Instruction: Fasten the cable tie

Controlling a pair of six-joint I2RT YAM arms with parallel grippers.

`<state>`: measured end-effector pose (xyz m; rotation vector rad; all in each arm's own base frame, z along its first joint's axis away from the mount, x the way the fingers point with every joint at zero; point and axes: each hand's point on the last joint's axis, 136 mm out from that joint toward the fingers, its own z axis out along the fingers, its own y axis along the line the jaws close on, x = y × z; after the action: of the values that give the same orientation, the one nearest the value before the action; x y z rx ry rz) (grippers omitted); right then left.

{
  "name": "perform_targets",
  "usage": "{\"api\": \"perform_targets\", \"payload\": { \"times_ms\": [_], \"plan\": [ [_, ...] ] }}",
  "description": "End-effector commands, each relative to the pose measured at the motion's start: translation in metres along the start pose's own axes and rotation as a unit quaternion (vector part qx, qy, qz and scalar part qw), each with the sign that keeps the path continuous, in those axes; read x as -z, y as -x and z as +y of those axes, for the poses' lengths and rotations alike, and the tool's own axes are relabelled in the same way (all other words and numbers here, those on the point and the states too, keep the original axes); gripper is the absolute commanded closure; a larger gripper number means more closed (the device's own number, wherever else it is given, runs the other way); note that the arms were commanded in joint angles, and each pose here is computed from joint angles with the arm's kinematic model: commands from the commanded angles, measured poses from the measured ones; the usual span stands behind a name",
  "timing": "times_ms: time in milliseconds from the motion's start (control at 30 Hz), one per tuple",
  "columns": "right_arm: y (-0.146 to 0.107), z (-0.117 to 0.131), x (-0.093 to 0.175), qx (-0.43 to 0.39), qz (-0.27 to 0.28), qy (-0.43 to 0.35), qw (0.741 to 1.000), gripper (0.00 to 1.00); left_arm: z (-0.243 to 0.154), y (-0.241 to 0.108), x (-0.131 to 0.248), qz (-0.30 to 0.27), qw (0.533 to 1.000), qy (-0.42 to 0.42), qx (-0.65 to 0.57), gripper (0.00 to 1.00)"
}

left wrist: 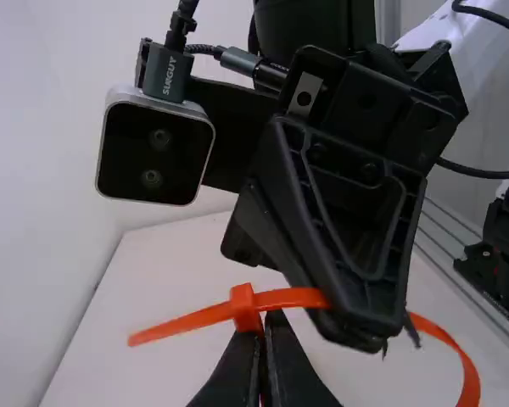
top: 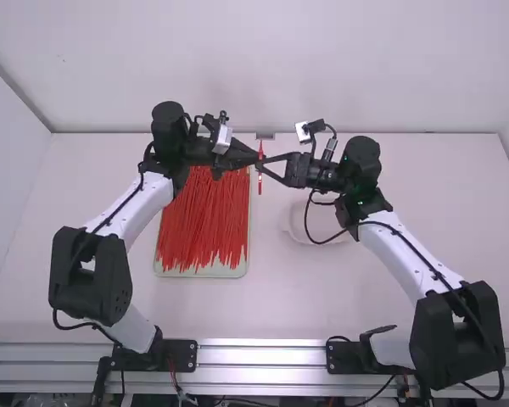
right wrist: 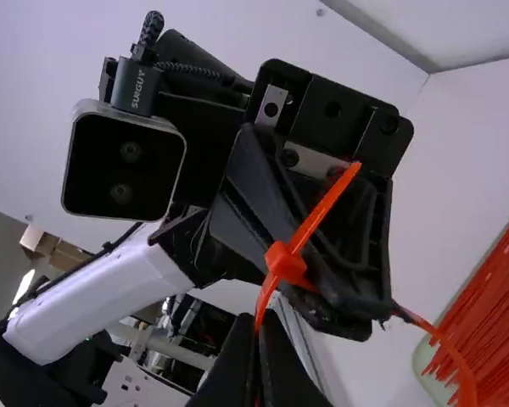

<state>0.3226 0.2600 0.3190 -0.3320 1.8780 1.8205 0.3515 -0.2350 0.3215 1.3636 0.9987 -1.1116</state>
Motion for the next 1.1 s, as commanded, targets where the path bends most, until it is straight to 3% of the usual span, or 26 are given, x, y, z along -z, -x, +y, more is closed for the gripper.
{"api": "perform_targets", "payload": {
  "times_ms": [0, 300, 433, 467, 567, 1067],
  "plan": [
    [0.02, -0.012, 0.008, 0.0, -0.049, -0.025, 0.998, 1.0, -0.016, 0.012, -0.009, -0.014, 0.999, -0.051, -0.014, 0.98],
    [0.018, -0.011, 0.008, 0.003, -0.042, -0.022, 0.999, 0.97, -0.016, 0.015, -0.011, -0.015, 0.998, -0.05, -0.036, 0.98],
    [0.014, -0.009, 0.013, 0.002, -0.022, -0.012, 1.0, 0.78, -0.013, 0.014, -0.005, -0.013, 0.998, -0.043, -0.035, 0.98],
    [0.012, -0.009, 0.018, 0.003, -0.014, -0.008, 1.0, 0.69, -0.012, 0.013, -0.003, -0.012, 0.999, -0.04, -0.03, 0.98],
    [0.012, -0.008, 0.025, 0.001, -0.005, -0.003, 1.0, 0.58, -0.014, 0.014, -0.006, -0.013, 0.999, -0.047, -0.015, 0.98],
    [0.015, -0.006, 0.027, -0.013, -0.008, 0.001, 1.0, 0.54, -0.023, 0.015, -0.023, -0.017, 0.998, -0.065, -0.006, 0.98]
  ]
}}
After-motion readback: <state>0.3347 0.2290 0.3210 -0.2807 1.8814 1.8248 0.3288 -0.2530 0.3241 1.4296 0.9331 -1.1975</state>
